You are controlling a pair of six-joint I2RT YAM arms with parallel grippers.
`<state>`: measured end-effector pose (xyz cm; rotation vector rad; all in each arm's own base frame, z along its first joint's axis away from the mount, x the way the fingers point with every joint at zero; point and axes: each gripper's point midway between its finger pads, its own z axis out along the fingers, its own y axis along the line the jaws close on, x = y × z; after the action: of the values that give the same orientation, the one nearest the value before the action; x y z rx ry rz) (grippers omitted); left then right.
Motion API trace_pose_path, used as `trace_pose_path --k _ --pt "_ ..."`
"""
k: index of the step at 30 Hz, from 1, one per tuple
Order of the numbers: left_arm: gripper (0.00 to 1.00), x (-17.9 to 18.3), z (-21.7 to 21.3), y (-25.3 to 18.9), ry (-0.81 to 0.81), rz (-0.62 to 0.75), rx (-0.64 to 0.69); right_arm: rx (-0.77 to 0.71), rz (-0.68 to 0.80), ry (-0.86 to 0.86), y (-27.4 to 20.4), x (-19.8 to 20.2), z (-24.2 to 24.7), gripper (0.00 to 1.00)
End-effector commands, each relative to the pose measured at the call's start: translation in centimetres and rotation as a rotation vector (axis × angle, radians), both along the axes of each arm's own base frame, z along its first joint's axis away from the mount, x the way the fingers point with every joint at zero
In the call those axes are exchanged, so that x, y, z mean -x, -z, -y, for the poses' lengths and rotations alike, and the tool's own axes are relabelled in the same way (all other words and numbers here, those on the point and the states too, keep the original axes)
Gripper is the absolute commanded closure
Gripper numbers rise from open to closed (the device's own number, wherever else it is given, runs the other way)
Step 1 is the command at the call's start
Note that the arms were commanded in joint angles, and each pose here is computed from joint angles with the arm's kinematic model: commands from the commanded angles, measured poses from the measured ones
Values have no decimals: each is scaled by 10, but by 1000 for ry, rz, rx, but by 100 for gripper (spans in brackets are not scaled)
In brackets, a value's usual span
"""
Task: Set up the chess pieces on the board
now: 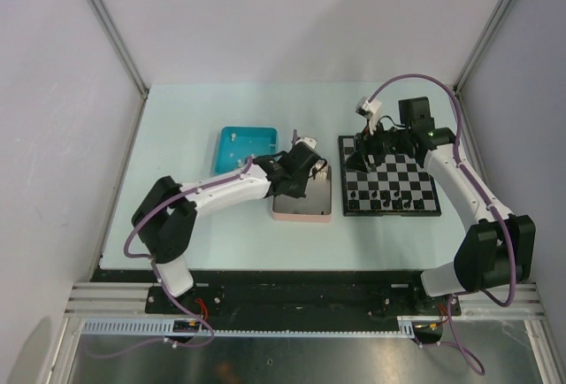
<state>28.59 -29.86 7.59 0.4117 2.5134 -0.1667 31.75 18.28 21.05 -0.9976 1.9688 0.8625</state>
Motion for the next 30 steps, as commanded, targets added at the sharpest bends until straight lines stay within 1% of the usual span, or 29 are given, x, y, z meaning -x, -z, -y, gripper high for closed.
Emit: trace_pose_path --k 1,6,8,10,11,13,14,18,19,20,21,22,25,26,27,28,29,30 --pt "100 -15 9 -51 6 95 93 -15 17 -12 -5 1 1 38" --pt "100 -11 21 -58 51 71 141 -11 28 -5 -7 0 3 38" --pt "100 -3 38 -66 119 47 189 -1 47 15 -10 -3 8 38" --pt "100 1 57 -75 199 57 206 19 68 53 -12 -9 15 38" --pt "100 9 69 -77 248 55 213 24 75 70 -13 -11 19 38" --pt "100 14 89 -90 320 70 242 30 88 124 -18 -17 32 38" --pt "100 18 98 -84 349 60 234 27 94 143 -21 -19 37 38" --pt "100 15 125 -84 412 63 246 17 94 245 -26 -29 69 38" --pt "100 18 133 -85 439 50 265 17 98 273 -28 -31 79 38" --pt "100 16 142 -96 456 66 290 20 105 290 -29 -33 84 38" --pt "100 15 150 -89 473 55 287 30 113 314 -30 -35 92 38" --pt "100 15 160 -100 495 66 317 36 124 342 -32 -37 102 38" --pt "100 16 181 -95 550 60 330 64 146 408 -35 -41 123 37" --pt "100 17 193 -108 579 73 366 73 157 423 -37 -42 127 37" --pt "100 16 201 -96 599 59 356 88 162 446 -37 -43 133 37" --pt "100 16 208 -97 615 60 367 94 165 464 -37 -45 139 37" --pt "100 15 219 -111 635 81 402 99 171 487 -38 -46 146 36" --pt "100 14 226 -110 648 82 410 107 170 507 -37 -47 151 37"
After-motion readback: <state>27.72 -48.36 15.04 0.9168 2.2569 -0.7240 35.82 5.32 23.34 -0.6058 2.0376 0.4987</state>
